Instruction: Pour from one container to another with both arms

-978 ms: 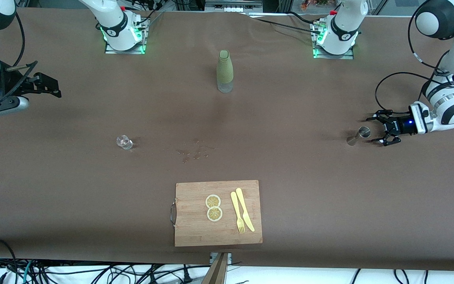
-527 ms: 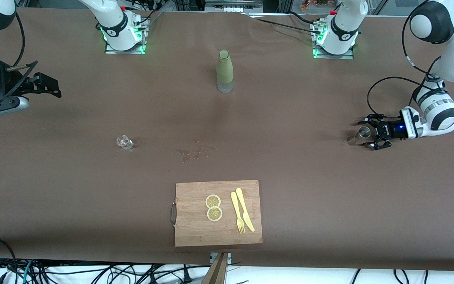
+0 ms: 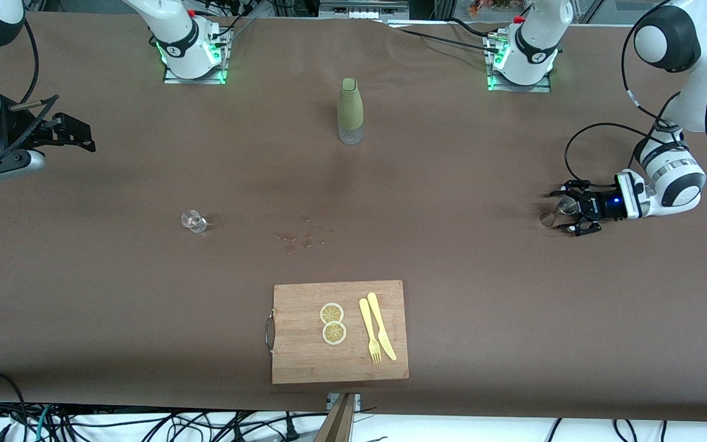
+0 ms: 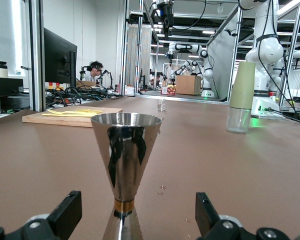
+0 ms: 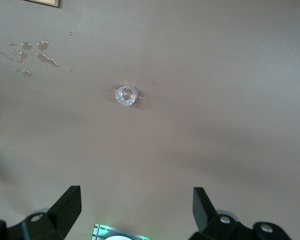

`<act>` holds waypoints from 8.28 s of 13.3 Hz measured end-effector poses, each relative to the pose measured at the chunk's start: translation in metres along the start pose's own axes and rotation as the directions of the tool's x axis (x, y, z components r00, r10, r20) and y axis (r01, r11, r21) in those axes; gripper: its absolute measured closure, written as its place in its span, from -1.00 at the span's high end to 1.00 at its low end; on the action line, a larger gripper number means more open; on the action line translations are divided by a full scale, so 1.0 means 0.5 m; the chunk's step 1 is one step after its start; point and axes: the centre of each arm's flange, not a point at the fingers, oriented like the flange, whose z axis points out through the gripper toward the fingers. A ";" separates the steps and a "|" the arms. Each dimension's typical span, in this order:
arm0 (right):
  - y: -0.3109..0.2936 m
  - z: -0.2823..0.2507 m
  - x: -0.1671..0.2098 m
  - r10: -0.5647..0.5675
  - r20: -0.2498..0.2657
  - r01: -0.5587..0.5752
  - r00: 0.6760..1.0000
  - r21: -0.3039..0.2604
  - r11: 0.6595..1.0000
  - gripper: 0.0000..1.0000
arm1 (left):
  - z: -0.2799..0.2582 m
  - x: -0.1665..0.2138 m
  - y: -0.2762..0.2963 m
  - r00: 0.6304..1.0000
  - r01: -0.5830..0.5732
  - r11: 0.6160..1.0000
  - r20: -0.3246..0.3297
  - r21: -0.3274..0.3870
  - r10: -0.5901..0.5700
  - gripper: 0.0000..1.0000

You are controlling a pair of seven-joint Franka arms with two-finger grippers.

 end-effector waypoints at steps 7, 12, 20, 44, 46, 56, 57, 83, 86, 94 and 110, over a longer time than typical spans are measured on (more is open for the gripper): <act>0.000 0.000 0.000 0.000 0.000 0.000 1.000 0.000 1.000 0.98 | 0.014 0.000 -0.006 1.000 -0.004 1.000 0.001 -0.014 0.004 0.77; 0.000 0.000 0.000 0.000 0.000 0.000 1.000 0.000 1.000 0.98 | 0.009 0.007 -0.017 1.000 -0.017 1.000 0.008 -0.015 0.017 0.66; 0.000 0.000 0.000 0.000 0.000 0.000 1.000 0.000 1.000 0.98 | 0.005 0.007 -0.016 1.000 -0.016 1.000 0.010 -0.012 0.016 0.27; 0.131 0.388 0.141 -0.770 -0.398 0.866 0.499 0.209 0.453 0.99 | 0.006 0.010 -0.034 0.999 -0.034 0.999 0.008 -0.025 0.035 -0.58; 0.189 0.498 0.145 -0.768 -0.514 0.924 0.382 0.184 0.337 0.99 | 0.015 0.015 -0.046 0.999 -0.039 0.999 0.015 -0.037 0.039 -0.58; 0.223 0.831 0.106 -0.654 -0.750 0.992 0.102 0.025 0.126 0.99 | 0.311 0.093 -0.149 0.993 -0.110 0.983 -0.055 -0.145 0.103 -0.58; 0.219 0.846 0.102 -0.643 -0.761 0.992 0.086 0.008 0.123 0.99 | 0.352 0.104 -0.158 0.993 -0.112 0.982 -0.049 -0.149 0.106 -0.58; 0.147 0.916 0.110 -0.522 -0.852 0.986 -0.029 -0.111 0.126 0.52 | 1.187 0.142 0.064 0.997 0.068 0.998 -0.023 -0.004 -0.068 -0.58; 0.144 0.917 0.111 -0.519 -0.854 0.986 -0.029 -0.111 0.127 0.45 | 1.211 0.148 0.067 0.998 0.065 0.998 -0.016 0.014 -0.065 -0.58; 0.135 0.922 0.113 -0.510 -0.860 0.986 -0.027 -0.108 0.130 -0.23 | 1.257 0.145 0.066 0.999 0.038 0.999 -0.018 0.003 -0.038 -0.58; -0.097 0.685 0.188 -0.578 -0.808 0.984 0.110 0.006 0.180 -0.37 | 1.299 0.153 0.075 0.999 0.024 1.000 -0.023 0.003 -0.024 -0.58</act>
